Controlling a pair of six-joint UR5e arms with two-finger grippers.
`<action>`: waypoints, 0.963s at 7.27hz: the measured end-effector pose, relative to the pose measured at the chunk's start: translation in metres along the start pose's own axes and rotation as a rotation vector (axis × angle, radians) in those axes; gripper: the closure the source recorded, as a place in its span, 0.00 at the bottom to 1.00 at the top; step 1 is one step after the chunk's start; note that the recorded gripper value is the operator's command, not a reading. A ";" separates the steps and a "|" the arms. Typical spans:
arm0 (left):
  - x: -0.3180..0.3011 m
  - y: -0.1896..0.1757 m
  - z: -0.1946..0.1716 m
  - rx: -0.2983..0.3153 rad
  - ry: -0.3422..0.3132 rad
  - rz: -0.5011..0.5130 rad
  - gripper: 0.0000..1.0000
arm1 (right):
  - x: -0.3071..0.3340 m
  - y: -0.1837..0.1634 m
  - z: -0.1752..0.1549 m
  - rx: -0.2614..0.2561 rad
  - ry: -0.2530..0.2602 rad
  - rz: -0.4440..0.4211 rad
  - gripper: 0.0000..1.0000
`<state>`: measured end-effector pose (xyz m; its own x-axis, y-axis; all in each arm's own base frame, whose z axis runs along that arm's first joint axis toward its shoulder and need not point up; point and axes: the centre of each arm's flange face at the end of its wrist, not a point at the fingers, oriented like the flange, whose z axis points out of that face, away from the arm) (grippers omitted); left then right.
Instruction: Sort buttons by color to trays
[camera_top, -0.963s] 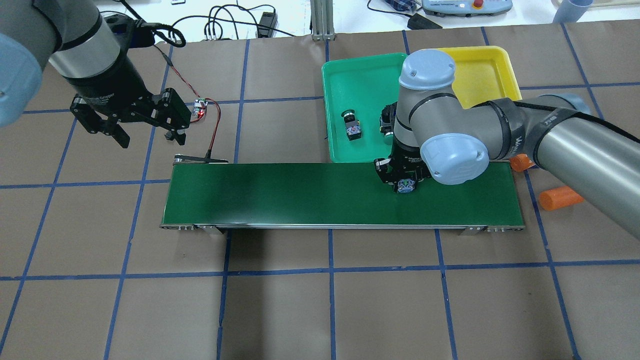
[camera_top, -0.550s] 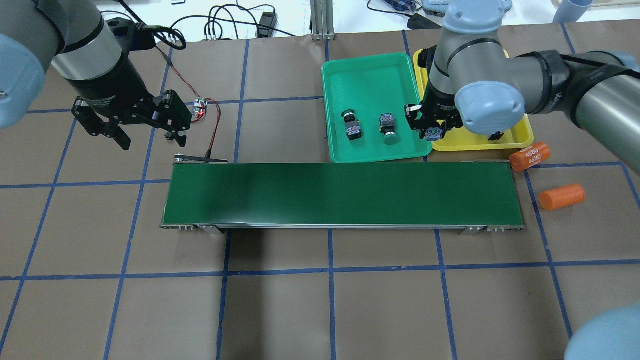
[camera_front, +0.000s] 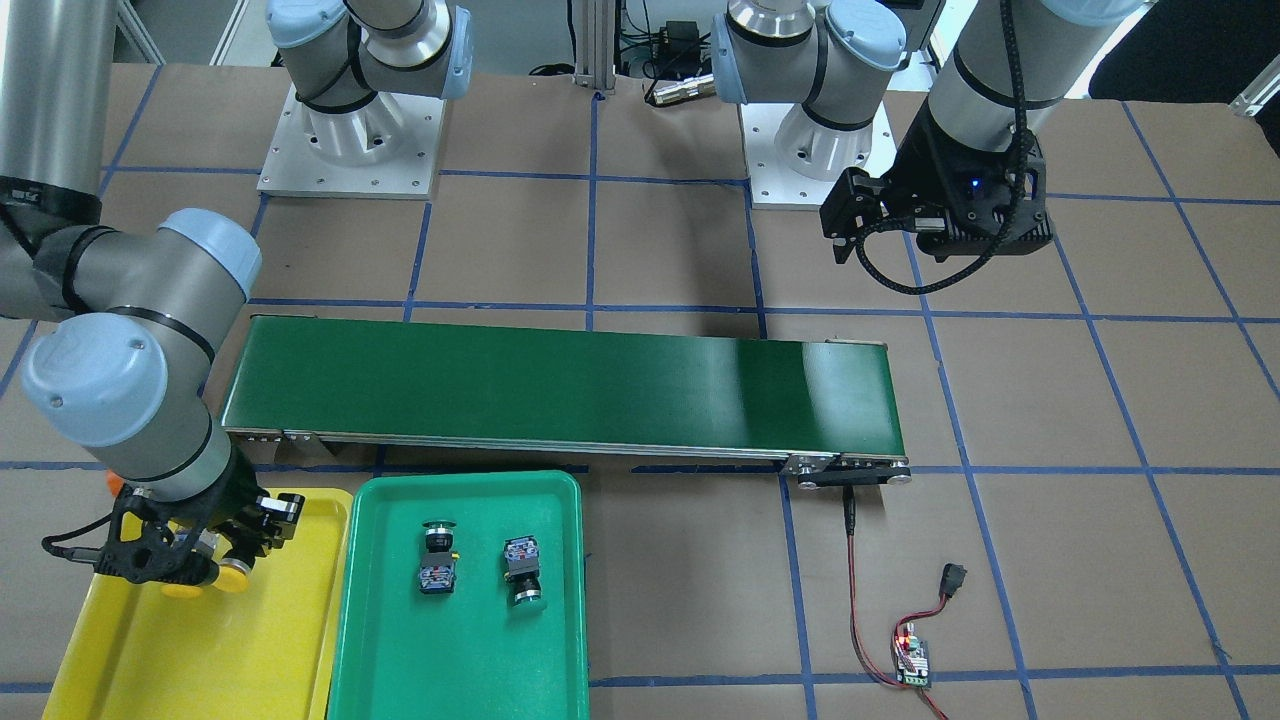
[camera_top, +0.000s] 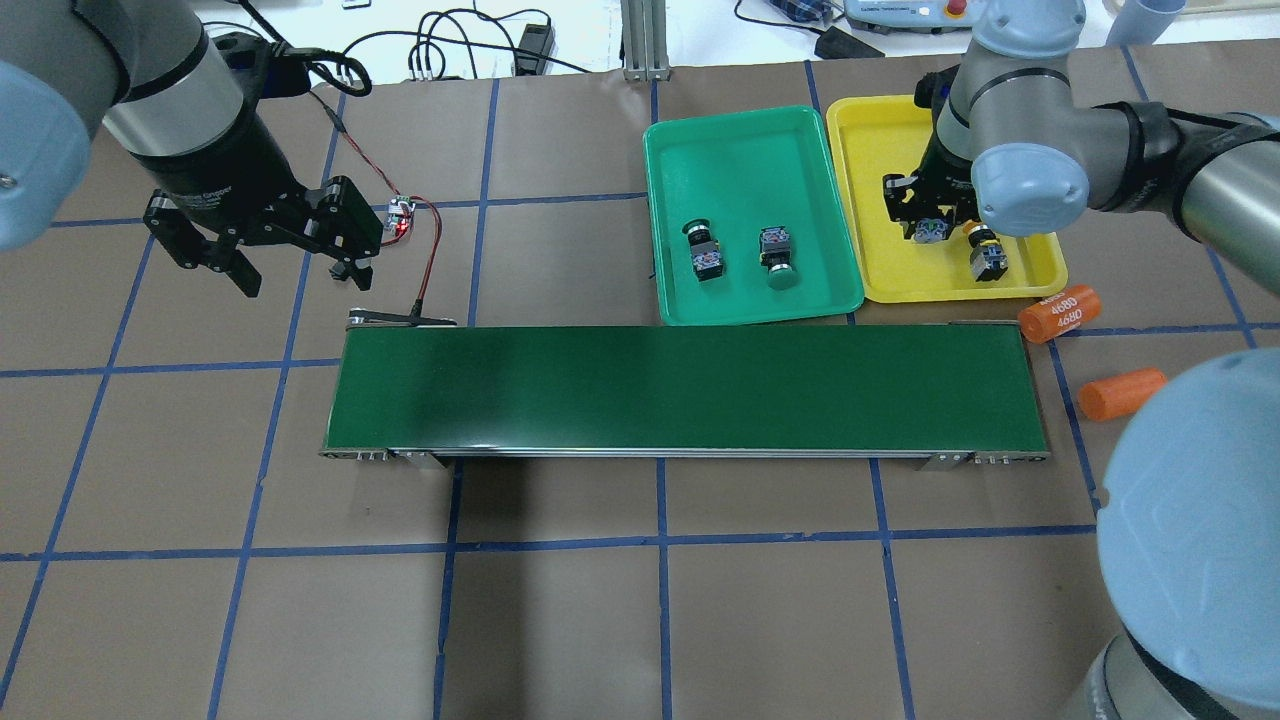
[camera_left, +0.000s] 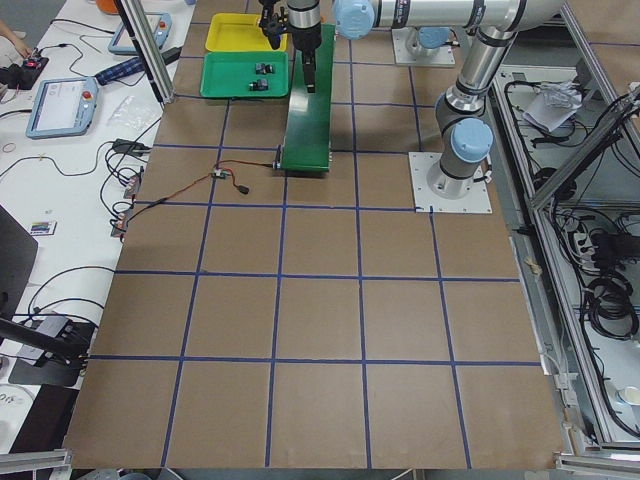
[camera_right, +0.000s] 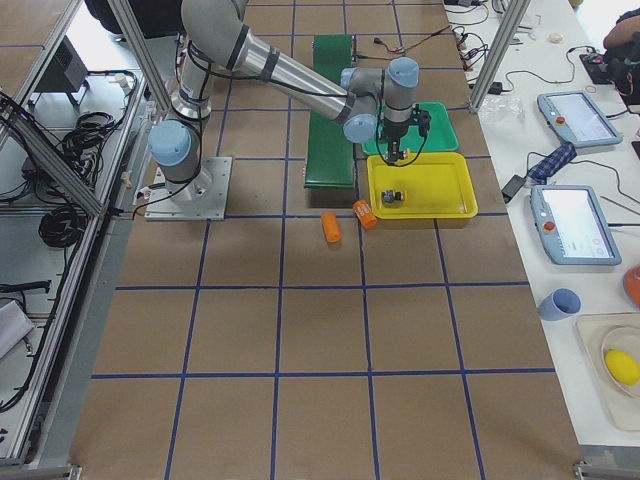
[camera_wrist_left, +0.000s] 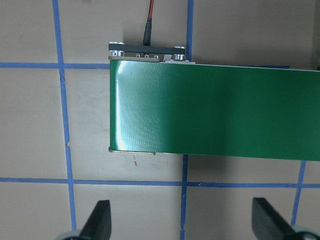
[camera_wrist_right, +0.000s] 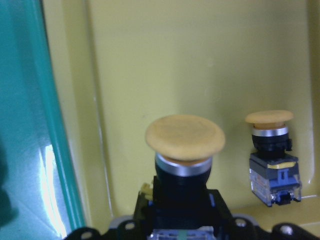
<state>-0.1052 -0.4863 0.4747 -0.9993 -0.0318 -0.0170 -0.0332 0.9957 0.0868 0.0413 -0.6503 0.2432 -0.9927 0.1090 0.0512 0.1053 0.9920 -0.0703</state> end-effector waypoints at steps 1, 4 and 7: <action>0.000 0.000 0.000 0.000 0.000 0.000 0.00 | 0.014 -0.003 0.013 -0.016 0.001 0.011 0.00; 0.000 0.000 0.000 0.001 0.000 0.003 0.00 | 0.025 -0.002 0.013 -0.025 -0.007 0.021 0.00; 0.000 -0.002 0.000 0.001 0.000 0.004 0.00 | 0.023 0.045 -0.095 -0.076 -0.016 0.016 0.00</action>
<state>-0.1047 -0.4884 0.4747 -0.9995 -0.0281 -0.0166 -0.0295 0.9959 0.0858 0.0290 -0.5968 0.3356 -0.9916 0.1247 0.0343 0.1249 0.9922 0.0048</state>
